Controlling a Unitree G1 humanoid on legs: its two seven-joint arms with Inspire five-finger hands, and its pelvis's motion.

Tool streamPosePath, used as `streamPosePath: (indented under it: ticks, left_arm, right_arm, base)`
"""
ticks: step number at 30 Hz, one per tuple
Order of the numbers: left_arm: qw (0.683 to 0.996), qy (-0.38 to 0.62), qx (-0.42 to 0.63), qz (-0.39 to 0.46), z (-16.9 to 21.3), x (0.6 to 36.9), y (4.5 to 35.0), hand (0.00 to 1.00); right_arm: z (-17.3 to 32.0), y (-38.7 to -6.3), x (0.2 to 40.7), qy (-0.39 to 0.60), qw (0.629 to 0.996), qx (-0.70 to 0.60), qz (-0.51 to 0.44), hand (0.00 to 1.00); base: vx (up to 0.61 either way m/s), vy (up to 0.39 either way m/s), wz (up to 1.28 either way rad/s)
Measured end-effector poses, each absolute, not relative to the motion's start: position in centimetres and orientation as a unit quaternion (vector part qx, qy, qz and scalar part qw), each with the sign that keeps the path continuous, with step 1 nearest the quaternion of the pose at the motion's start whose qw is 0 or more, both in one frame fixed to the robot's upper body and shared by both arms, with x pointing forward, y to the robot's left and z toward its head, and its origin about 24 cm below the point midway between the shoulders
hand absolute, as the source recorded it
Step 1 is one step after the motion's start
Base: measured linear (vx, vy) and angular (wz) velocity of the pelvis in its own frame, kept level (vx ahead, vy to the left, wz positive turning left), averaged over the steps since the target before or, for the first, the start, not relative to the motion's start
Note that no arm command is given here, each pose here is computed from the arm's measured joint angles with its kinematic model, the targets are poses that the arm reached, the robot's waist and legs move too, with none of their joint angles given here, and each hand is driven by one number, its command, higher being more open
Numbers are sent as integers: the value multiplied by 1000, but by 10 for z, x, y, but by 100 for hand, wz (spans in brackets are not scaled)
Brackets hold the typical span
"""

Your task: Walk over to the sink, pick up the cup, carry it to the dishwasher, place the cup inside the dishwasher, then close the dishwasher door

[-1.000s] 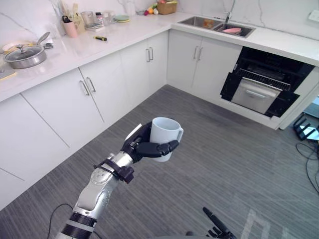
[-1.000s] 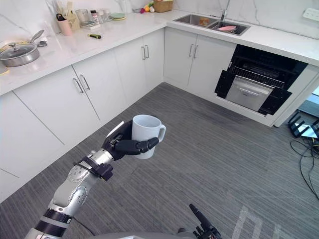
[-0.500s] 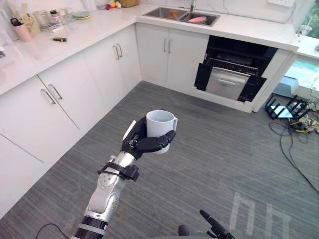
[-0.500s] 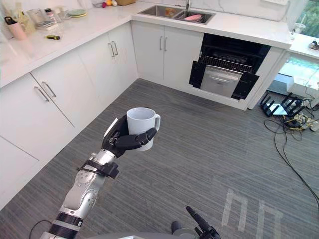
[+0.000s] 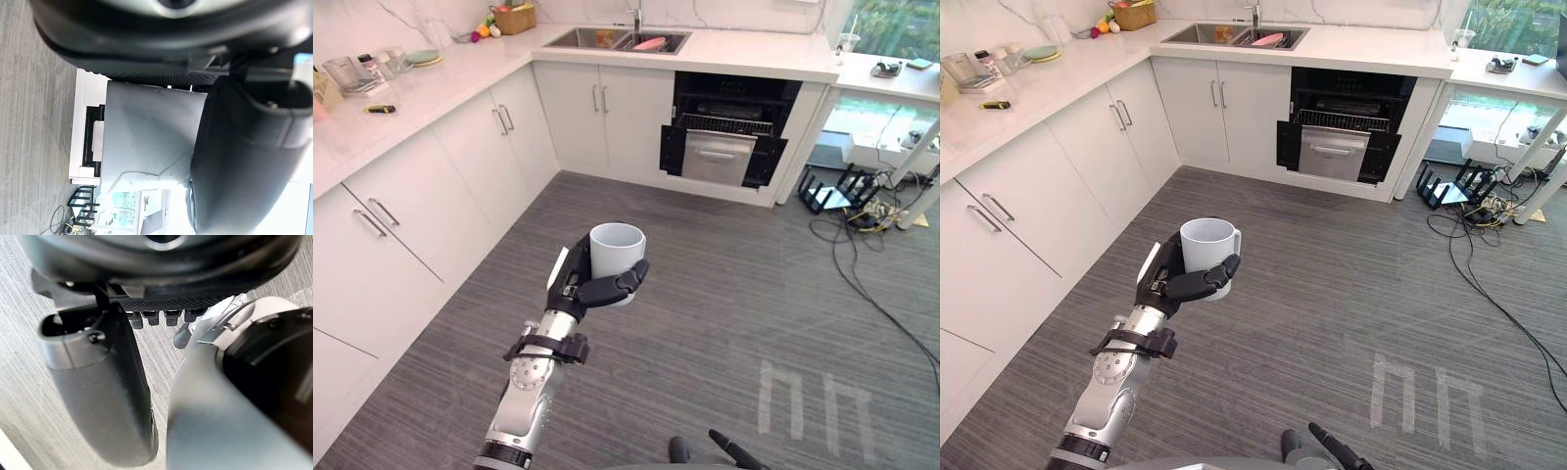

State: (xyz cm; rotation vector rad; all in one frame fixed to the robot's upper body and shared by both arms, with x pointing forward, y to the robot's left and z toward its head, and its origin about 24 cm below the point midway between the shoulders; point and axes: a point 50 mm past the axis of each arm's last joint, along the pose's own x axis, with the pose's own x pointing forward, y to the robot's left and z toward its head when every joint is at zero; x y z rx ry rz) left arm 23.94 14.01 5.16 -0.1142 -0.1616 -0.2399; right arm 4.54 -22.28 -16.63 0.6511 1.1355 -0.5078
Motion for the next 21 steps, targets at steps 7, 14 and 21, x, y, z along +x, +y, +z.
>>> streamPosePath:
  ticks: [7,14,21]
  left_arm:
    - [988,-117,-45,-88,61,245,147,0]
    - [989,-88,-104,-60,56,249,143,0]
    - [968,22,-248,10,33,245,142,0]
  right_arm:
    - [-165,-217,63,514,777,303,-200,100]
    - [-167,-212,57,512,769,321,-206,100]
    - [-169,-204,32,501,743,362,-256,100]
  base:
    - [28,-30,-16]
    - [-25,20,-4]
    - [-156,34,-10]
